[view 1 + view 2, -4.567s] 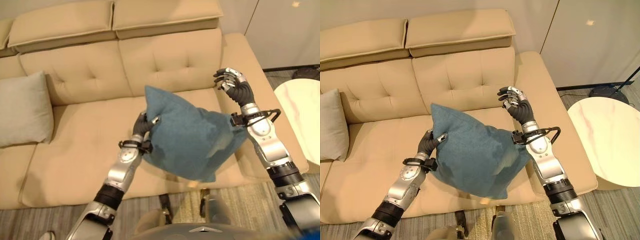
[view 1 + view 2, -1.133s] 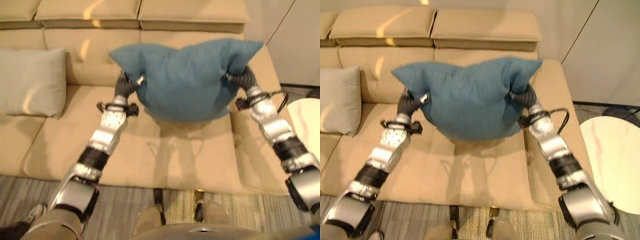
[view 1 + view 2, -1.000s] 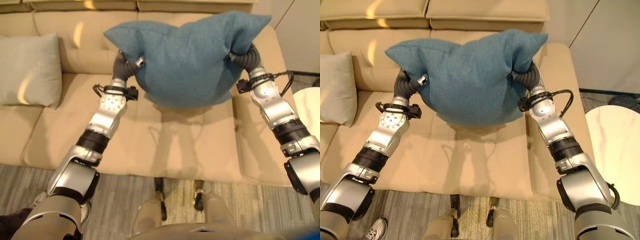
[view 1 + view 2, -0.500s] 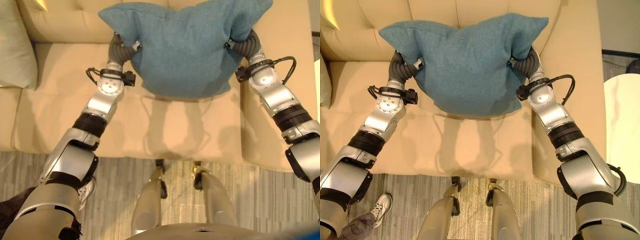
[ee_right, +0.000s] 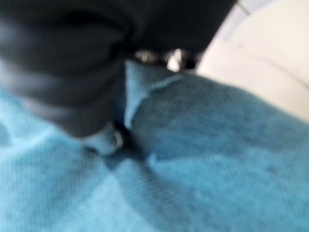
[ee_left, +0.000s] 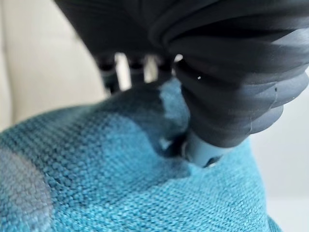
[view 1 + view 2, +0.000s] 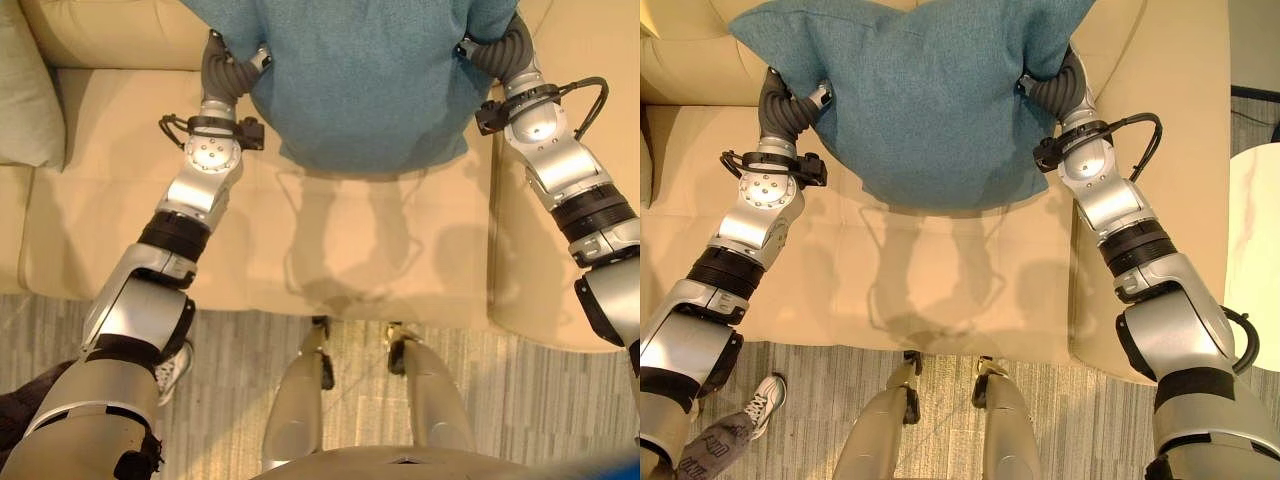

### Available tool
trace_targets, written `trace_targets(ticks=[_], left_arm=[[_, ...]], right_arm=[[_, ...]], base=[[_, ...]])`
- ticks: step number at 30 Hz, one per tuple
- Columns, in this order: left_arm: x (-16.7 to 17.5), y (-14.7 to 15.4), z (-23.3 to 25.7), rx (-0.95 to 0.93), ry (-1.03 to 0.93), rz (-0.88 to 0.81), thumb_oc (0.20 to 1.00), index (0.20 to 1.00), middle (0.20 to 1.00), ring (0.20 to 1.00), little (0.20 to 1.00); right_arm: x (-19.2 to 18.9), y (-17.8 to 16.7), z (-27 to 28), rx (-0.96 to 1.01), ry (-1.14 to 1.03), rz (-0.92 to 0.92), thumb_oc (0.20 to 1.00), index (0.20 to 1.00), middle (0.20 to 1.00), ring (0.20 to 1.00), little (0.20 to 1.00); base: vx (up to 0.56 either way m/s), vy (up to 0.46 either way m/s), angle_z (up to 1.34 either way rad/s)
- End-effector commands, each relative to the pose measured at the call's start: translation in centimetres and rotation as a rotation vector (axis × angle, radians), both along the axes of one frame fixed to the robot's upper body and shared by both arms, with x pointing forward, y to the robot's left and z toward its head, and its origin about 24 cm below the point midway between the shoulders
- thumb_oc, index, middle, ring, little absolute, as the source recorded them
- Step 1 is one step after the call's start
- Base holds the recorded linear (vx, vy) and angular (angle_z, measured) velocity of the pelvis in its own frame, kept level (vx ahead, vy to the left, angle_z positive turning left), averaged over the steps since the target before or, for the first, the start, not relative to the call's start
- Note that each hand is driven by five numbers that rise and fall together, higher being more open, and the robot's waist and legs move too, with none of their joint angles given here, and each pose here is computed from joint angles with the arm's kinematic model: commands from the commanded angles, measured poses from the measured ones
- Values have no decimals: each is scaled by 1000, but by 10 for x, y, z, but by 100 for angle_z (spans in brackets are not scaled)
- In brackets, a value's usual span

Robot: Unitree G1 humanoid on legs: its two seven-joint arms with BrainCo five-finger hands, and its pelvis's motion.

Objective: Pick up all the scattered cushions and arrange them neatly on the sofa.

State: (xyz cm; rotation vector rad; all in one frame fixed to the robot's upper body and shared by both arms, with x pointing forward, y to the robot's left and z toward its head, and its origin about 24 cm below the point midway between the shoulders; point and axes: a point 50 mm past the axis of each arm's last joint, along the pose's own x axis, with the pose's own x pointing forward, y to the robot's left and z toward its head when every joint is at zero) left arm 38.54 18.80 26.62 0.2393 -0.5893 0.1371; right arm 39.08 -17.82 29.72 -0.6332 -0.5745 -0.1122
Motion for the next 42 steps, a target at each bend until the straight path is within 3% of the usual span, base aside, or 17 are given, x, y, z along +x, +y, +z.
trace_targets(ticks=[1, 19, 29, 30, 31, 32, 33, 38, 42], left_arm=[[-27, -39, 78, 23, -348, -183, 200, 200, 200, 200, 200], [-9, -40, 58, 2, -218, -154, 200, 200, 200, 200, 200], [-2, -33, 93, 99, -232, -49, 200, 200, 200, 200, 200], [-2, -33, 97, 105, -236, -41, 617, 617, 617, 617, 617], [-1, -33, 101, 111, -235, -29, 1000, 1000, 1000, 1000, 1000], [-1, -33, 101, 111, -235, -29, 1000, 1000, 1000, 1000, 1000], [0, -33, 107, 114, -230, -7, 1000, 1000, 1000, 1000, 1000], [-3, -27, 133, 194, -253, 61, 1000, 1000, 1000, 1000, 1000], [-7, 2, 146, 267, -231, 161, 1000, 1000, 1000, 1000, 1000]], right_arm=[[-25, 60, 65, -4, -276, 253, 200, 200, 200, 200, 200], [-4, 58, 34, -28, -134, 160, 200, 200, 200, 200, 200], [2, 61, 54, -77, -166, 70, 200, 200, 200, 200, 200], [2, 59, 58, -85, -173, 56, 200, 200, 200, 200, 200], [3, 58, 62, -90, -178, 35, 567, 567, 567, 567, 567], [3, 58, 62, -90, -178, 35, 567, 567, 567, 567, 567], [5, 54, 68, -83, -177, -3, 1000, 1000, 1000, 1000, 1000], [8, 35, 85, -103, -160, -104, 1000, 1000, 1000, 1000, 1000], [4, 13, 96, -119, -155, -151, 1000, 1000, 1000, 1000, 1000]], base=[[16, -9, 21], [-12, -7, -6], [0, 0, 0], [0, 0, 0], [-13, -6, 5], [-22, -10, 6], [-20, -15, 6], [41, -29, 5], [0, 0, 0]])
